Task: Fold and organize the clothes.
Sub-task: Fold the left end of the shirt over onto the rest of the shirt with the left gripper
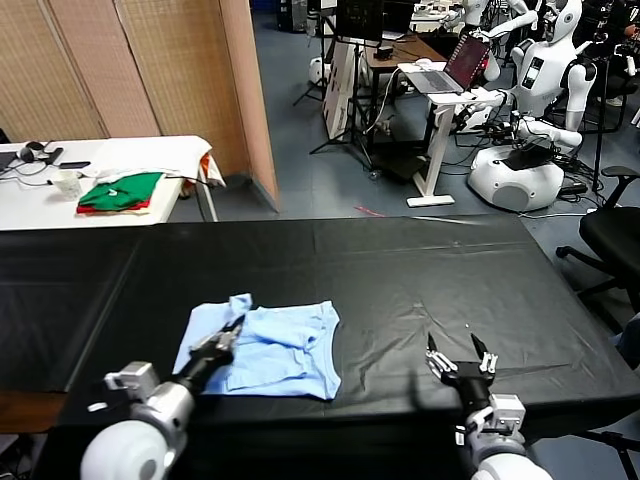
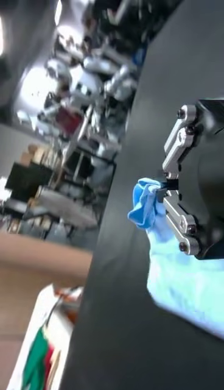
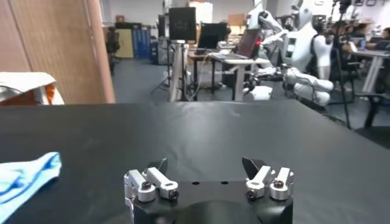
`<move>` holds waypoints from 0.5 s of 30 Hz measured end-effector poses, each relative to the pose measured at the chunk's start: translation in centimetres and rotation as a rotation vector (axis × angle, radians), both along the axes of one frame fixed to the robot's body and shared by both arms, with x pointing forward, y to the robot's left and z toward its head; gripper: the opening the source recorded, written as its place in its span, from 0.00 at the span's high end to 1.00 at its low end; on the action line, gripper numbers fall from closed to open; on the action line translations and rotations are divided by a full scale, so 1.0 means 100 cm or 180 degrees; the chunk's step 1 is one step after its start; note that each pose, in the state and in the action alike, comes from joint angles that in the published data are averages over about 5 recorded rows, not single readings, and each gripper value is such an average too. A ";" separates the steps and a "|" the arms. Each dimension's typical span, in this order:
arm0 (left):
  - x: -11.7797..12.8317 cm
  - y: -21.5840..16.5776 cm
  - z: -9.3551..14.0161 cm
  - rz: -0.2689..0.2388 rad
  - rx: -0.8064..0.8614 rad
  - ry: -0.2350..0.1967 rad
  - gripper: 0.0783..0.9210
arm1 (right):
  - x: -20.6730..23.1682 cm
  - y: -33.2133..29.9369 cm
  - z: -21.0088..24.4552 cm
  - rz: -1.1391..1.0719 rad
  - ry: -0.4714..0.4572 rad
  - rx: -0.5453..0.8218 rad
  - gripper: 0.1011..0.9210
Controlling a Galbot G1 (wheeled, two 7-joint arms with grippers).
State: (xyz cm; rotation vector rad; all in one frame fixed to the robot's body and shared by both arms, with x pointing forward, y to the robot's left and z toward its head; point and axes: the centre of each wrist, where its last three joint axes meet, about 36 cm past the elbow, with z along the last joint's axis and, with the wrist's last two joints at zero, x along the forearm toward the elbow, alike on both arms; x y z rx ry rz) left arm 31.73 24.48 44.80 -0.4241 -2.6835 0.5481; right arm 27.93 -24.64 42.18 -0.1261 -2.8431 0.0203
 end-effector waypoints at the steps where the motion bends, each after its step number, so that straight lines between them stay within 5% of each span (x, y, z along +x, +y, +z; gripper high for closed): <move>1: 0.001 -0.005 -0.001 -0.0037 -0.0038 0.0006 0.87 | 0.000 0.000 0.000 -0.0006 0.0002 -0.0003 0.02; 15: 0.005 -0.056 -0.009 -0.0267 -0.0332 0.0041 0.87 | 0.000 0.006 -0.005 -0.0020 0.0021 0.0009 0.02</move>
